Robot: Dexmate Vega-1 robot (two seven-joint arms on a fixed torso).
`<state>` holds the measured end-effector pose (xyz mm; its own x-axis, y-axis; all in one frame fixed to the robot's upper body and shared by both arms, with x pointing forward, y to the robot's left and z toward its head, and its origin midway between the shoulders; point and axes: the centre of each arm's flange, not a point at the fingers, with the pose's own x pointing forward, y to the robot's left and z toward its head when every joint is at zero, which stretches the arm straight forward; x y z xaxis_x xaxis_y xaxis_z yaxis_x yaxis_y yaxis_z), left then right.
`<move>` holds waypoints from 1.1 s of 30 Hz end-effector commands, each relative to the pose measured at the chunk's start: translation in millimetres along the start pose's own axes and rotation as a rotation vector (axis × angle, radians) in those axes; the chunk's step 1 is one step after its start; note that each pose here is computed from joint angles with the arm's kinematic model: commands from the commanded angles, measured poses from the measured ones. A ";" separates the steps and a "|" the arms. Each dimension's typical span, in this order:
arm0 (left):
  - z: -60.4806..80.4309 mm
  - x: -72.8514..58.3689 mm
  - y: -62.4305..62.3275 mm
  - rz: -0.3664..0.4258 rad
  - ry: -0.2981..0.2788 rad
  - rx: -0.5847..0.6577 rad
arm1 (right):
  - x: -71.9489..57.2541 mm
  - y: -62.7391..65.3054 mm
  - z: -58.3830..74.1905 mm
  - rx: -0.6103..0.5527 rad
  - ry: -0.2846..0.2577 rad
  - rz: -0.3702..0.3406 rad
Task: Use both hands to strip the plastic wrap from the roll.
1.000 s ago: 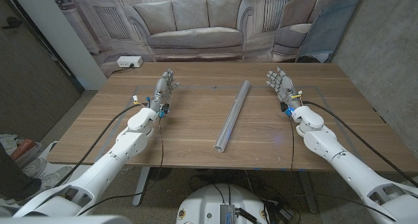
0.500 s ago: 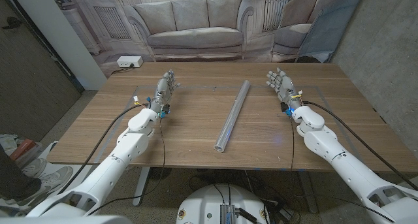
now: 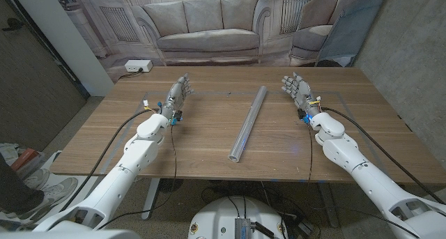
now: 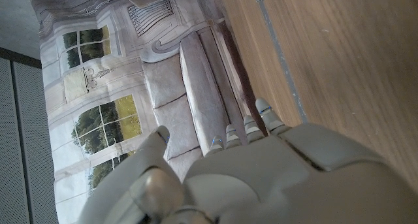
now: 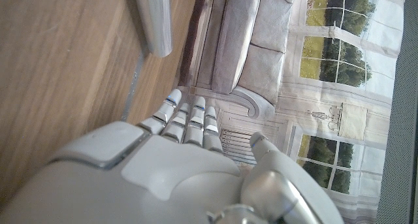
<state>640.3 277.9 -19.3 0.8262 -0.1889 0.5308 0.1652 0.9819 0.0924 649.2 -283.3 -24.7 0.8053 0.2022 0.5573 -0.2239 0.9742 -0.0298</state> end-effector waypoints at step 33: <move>76.5 28.8 -50.3 -0.160 0.019 0.470 | 0.8 0.9 0.8 0.025 -0.047 0.002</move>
<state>623.1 238.4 41.5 0.8265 -0.2979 0.4777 0.0559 0.8878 0.4569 651.5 -283.4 -20.9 0.7845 0.1992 0.5873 -0.2342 0.9720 -0.0168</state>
